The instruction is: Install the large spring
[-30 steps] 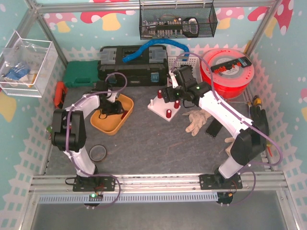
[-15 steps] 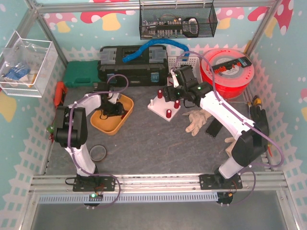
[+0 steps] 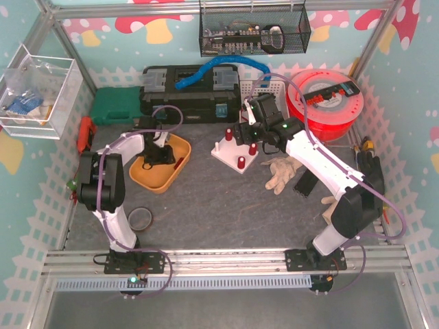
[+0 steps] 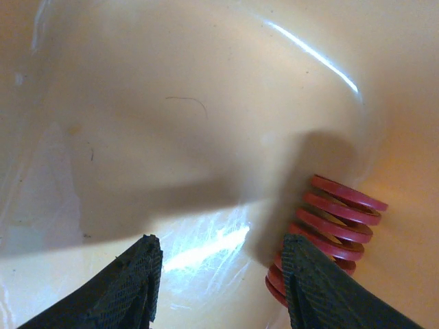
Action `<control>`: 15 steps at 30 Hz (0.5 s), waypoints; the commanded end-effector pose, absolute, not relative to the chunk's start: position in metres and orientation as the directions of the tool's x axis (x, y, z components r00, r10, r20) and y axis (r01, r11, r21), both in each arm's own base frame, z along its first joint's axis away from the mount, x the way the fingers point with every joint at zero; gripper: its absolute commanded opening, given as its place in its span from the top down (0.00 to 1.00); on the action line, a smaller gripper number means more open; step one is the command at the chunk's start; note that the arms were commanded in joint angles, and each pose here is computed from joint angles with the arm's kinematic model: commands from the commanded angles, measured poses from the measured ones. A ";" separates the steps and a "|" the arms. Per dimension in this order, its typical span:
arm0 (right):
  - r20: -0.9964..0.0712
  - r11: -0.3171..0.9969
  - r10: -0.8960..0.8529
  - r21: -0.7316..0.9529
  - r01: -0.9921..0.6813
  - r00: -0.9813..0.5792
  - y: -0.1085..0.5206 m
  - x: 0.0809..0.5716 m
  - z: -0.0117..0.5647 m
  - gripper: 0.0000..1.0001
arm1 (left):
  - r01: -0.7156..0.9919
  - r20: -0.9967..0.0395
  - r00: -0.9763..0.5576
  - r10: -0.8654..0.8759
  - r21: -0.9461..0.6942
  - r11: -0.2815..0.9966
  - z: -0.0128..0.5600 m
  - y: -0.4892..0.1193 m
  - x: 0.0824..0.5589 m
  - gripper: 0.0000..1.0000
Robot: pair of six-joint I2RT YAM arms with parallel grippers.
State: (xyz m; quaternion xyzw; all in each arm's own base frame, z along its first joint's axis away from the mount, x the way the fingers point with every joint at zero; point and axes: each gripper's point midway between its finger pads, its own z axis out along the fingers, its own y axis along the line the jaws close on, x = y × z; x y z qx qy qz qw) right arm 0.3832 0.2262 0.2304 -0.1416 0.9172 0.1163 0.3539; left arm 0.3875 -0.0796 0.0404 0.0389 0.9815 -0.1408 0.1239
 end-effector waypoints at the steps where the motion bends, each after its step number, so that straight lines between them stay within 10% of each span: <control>1: -0.701 0.938 -0.152 0.121 -0.326 -0.697 0.223 0.384 0.243 0.10 | 0.121 -0.279 -0.959 0.044 -0.263 0.957 0.055 -0.079 0.393 0.48; 15: -0.704 0.936 -0.162 0.113 -0.334 -0.691 0.224 0.386 0.245 0.10 | 0.201 -0.265 -0.959 0.101 -0.381 0.902 0.056 -0.112 0.382 0.44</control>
